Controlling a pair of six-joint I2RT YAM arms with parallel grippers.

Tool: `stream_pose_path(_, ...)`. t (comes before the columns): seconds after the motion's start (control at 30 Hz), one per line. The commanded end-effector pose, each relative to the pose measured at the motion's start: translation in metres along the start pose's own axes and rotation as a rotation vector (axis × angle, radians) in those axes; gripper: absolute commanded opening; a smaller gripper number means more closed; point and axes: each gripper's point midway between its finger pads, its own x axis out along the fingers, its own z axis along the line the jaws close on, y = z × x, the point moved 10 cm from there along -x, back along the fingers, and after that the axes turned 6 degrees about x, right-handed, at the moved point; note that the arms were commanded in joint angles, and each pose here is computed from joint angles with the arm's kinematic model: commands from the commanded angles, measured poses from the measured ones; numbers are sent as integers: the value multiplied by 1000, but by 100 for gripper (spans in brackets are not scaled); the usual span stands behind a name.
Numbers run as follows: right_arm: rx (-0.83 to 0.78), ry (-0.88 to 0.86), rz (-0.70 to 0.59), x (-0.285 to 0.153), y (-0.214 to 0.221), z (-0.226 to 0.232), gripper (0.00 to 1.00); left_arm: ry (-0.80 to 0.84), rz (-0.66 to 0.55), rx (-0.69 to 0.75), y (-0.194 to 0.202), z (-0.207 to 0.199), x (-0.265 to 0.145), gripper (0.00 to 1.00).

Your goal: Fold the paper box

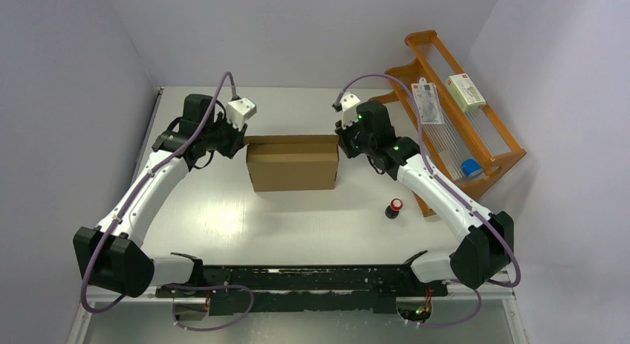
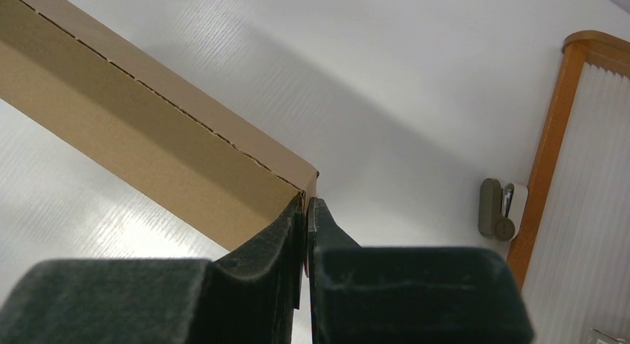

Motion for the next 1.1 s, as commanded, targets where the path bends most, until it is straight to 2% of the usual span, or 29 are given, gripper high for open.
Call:
stream_pose_path(0.0, 14, -9, -13, -3, -7, -1, 7, 46, -68, 17, -12, -2, -4, 20)
stream_pose_path(0.2, 33, -6, -14, -5, -8, 0, 0, 71, -89, 20, -13, -8, -5, 5)
stream_pose_path(0.6, 158, 40, -29, -14, -10, 2, 0, 15, -65, 3, -18, -22, -10, 5)
stream_pose_path(0.8, 253, 102, -12, -15, -13, 2, 0, -15, -28, -73, -17, -22, -7, 5)
stream_pose_path(0.93, 297, 94, -12, -15, -13, 6, 0, -63, 2, -178, -17, -22, -2, 5)
stream_pose_path(1.07, 365, 175, 13, -13, -11, 6, 0, -95, -2, -249, -21, -26, -3, 5)
